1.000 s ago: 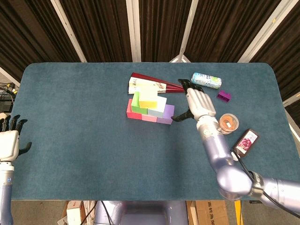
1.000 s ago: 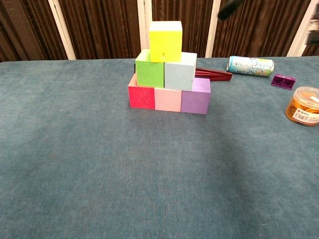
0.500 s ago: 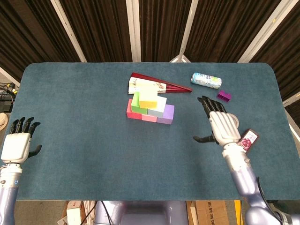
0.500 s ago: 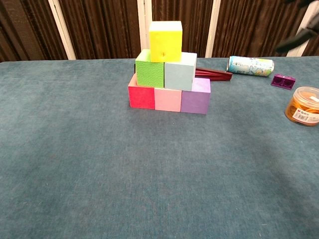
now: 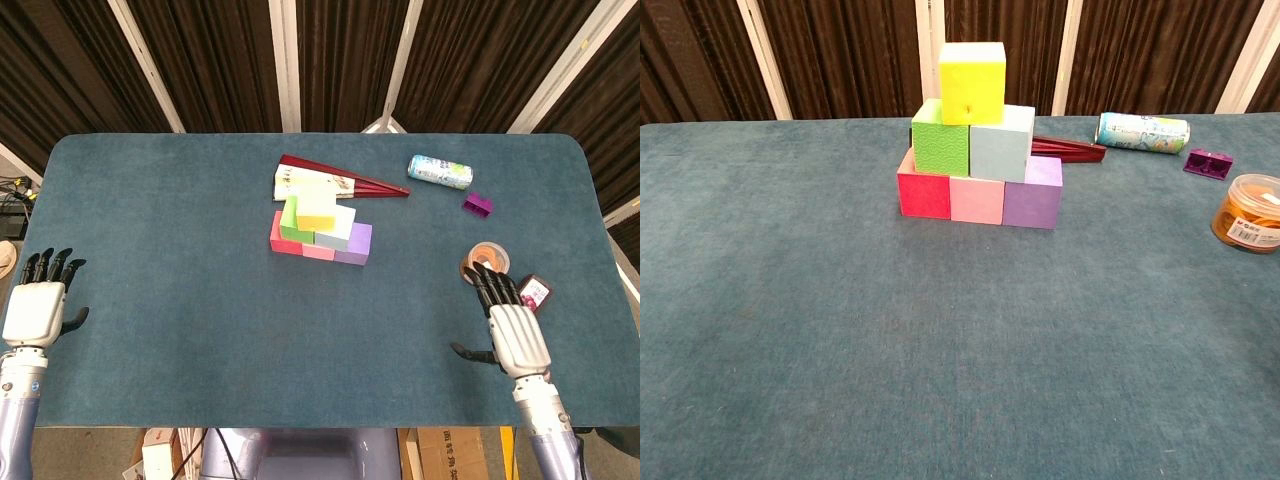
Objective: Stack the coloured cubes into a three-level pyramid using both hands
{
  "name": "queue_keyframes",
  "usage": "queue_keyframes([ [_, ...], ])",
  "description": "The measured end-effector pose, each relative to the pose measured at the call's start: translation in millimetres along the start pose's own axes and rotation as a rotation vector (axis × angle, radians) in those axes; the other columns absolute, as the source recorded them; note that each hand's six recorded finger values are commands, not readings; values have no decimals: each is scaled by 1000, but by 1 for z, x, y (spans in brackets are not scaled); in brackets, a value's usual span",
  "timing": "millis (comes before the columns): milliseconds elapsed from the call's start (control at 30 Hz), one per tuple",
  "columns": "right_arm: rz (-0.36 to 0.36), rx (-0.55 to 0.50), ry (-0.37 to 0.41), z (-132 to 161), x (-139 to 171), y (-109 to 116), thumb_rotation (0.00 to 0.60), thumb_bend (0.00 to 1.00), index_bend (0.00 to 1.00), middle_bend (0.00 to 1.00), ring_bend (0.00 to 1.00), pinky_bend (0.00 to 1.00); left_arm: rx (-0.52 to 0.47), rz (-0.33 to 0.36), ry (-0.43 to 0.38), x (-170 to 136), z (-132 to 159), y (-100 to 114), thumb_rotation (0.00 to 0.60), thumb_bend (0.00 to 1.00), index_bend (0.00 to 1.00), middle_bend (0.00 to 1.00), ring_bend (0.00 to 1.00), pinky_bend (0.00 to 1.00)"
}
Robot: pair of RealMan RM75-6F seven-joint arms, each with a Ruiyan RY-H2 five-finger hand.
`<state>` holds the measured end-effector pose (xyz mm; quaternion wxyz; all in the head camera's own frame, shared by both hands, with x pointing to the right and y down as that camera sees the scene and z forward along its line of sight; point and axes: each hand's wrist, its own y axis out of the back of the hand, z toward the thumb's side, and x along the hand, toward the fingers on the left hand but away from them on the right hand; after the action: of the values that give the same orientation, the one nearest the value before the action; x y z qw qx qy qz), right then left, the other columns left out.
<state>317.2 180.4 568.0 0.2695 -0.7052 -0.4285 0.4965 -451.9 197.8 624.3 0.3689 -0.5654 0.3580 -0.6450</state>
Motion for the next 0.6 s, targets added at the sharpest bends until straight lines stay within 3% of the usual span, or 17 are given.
queue_keyframes([
  [233, -67, 118, -8, -13, 12, -7, 600, 137, 0, 0, 0, 0, 2, 8, -3, 1, 0, -1, 600, 335, 197, 55, 0, 0],
  [600, -174, 343, -84, -34, 28, -15, 600, 138, 0, 0, 0, 0, -31, 64, 22, -11, -7, 12, 600, 335, 189, 41, 0, 0],
])
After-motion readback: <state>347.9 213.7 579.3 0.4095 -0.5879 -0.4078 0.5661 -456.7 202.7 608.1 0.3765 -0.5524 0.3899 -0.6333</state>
